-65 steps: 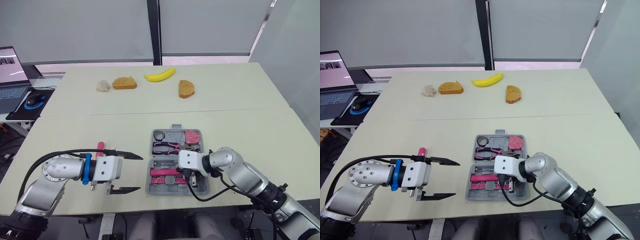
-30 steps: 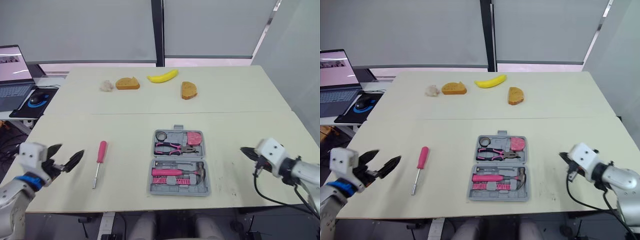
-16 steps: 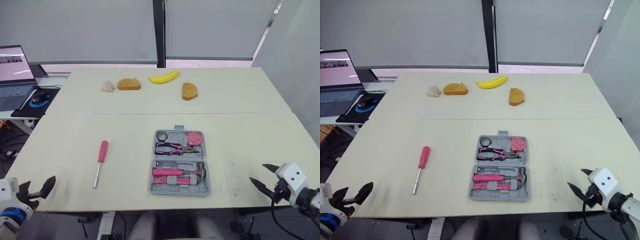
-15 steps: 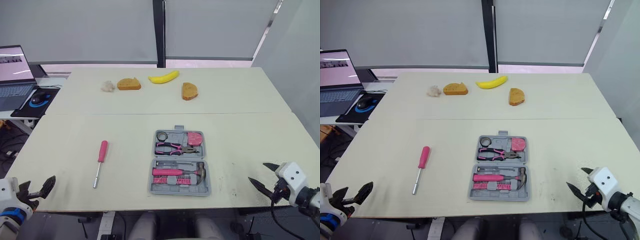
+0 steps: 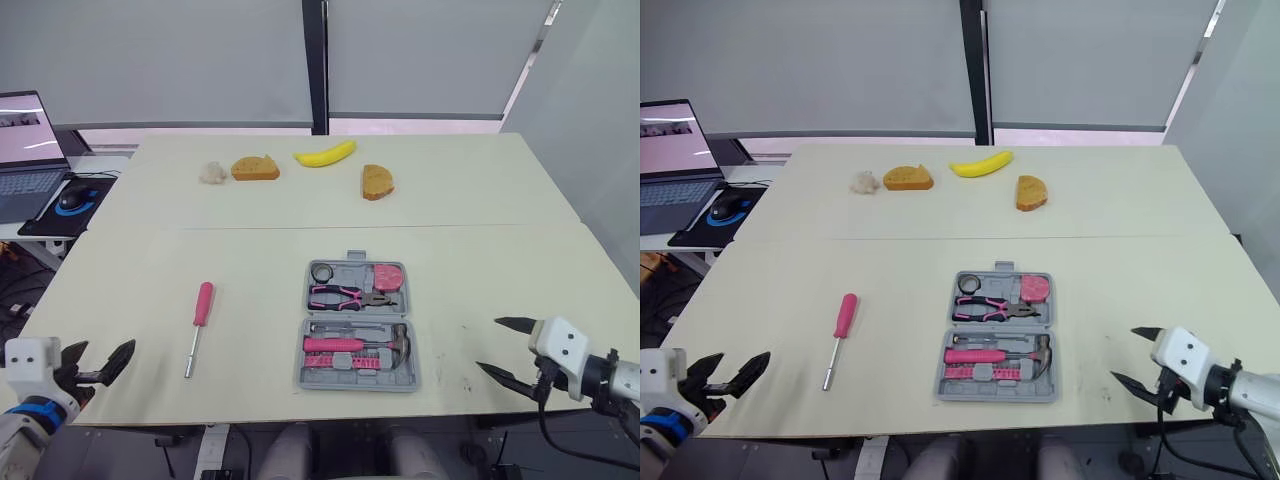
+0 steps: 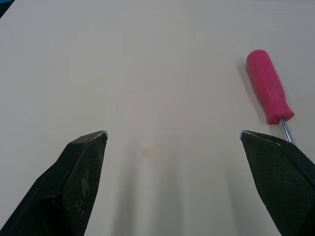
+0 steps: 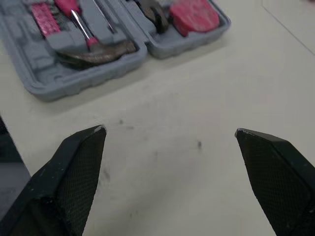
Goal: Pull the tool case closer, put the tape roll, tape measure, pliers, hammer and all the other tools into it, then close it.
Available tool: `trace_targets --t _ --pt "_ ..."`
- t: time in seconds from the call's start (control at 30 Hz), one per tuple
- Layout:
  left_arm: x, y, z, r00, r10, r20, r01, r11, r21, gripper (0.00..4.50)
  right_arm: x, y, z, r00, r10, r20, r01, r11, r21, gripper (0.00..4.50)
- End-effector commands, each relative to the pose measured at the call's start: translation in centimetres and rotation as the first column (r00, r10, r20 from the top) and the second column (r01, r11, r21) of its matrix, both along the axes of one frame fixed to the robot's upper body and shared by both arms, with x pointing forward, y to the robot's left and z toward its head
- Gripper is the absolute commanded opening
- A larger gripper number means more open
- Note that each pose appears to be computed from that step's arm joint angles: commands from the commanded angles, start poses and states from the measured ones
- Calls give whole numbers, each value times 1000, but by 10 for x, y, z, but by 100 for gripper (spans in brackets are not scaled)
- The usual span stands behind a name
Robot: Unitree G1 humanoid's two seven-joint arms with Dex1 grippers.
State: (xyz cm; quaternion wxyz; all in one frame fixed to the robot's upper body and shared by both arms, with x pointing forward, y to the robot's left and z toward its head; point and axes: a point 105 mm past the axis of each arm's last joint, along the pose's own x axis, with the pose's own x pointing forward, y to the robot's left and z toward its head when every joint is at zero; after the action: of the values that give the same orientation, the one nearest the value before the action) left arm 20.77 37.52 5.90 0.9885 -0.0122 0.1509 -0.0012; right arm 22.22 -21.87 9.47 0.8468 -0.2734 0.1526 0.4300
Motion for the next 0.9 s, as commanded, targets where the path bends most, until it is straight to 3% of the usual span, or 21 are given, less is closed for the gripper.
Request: trace_targets --t 0.03,0.2,0.37,0.6,0.77,0.9 --pt "14 -31 6 998 -56 31 58 997 -42 450 1 53 35 974 222 36 -224 973 60 446" --pt "31 -58 3 998 -67 17 68 995 -74 450 8 87 53 935 355 17 -355 931 86 446" --pt "53 -64 -2 999 -32 -12 31 996 -78 450 11 100 53 912 411 12 -410 909 68 446" --pt "85 -79 -18 993 -62 -100 54 996 -77 450 19 120 63 894 441 73 -447 889 100 446" --pt "95 -87 -29 987 -67 -148 57 996 -75 450 28 127 69 896 424 130 -438 894 100 446" --pt "92 -93 -38 980 -62 -191 42 993 -107 332 28 130 72 894 425 140 -440 892 103 450"
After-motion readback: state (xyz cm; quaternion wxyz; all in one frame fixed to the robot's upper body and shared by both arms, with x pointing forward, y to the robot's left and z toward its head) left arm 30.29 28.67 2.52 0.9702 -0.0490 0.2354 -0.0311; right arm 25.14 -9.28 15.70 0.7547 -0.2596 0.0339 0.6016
